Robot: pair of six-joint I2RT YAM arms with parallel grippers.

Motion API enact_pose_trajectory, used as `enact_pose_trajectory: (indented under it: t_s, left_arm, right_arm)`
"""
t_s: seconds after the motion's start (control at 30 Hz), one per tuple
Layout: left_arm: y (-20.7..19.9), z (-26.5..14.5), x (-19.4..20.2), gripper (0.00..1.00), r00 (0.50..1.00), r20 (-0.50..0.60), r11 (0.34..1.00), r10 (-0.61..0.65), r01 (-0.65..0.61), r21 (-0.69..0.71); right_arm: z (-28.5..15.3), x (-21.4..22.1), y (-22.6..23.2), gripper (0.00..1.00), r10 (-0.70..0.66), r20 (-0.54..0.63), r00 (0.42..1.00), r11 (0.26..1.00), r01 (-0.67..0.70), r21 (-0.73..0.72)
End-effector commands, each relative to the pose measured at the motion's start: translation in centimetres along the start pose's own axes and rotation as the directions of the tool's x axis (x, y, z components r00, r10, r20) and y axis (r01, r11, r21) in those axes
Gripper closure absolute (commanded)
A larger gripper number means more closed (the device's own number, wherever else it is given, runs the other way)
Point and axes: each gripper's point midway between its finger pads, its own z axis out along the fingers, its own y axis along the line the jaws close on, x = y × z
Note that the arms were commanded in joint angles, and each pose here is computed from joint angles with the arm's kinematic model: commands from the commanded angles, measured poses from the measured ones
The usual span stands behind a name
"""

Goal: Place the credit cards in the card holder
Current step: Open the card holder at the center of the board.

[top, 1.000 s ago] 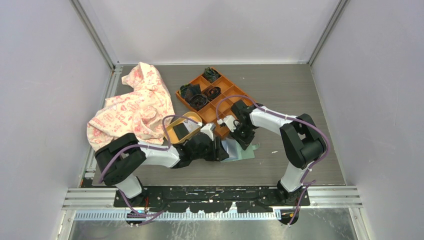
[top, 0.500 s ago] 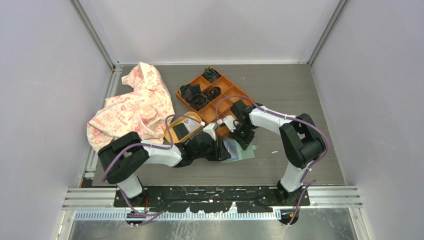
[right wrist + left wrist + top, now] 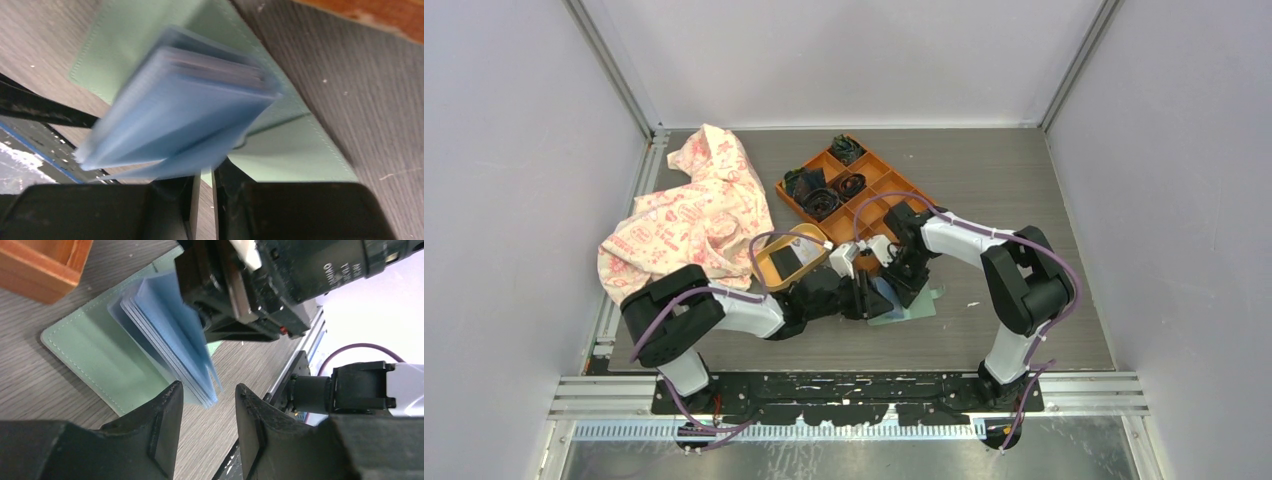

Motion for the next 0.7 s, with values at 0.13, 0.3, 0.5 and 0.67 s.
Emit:
enact_pose_trajectory:
  t_s: [0.13, 0.3, 0.5, 0.67]
  left_arm:
    - [-3.9, 1.4, -2.4, 0.61, 0.997, 0.076, 0.990, 0.000, -0.011, 0.138]
    - [-3.7, 2.0, -2.3, 0.66, 0.998, 0.067, 0.992, 0.015, -0.023, 0.121]
    - [-3.7, 2.8, -2.5, 0.75, 0.997, 0.067, 0.993, 0.033, -0.041, 0.113]
    - [-3.5, 3.0, -2.6, 0.76, 0.997, 0.069, 0.993, 0.042, -0.050, 0.106]
  right_arm:
    - [-3.7, -1.8, 0.4, 0.70, 0.091, 0.162, 0.983, 0.993, -0.077, -0.087]
    - [-5.8, -2.0, -0.6, 0.60, 0.166, 0.244, 0.955, 0.984, -0.145, -0.101]
    - [-7.3, -2.0, -0.6, 0.45, 0.261, 0.312, 0.914, 0.959, -0.208, -0.192]
    - [-6.5, -1.7, -0.5, 0.36, 0.272, 0.281, 0.920, 0.953, -0.216, -0.213]
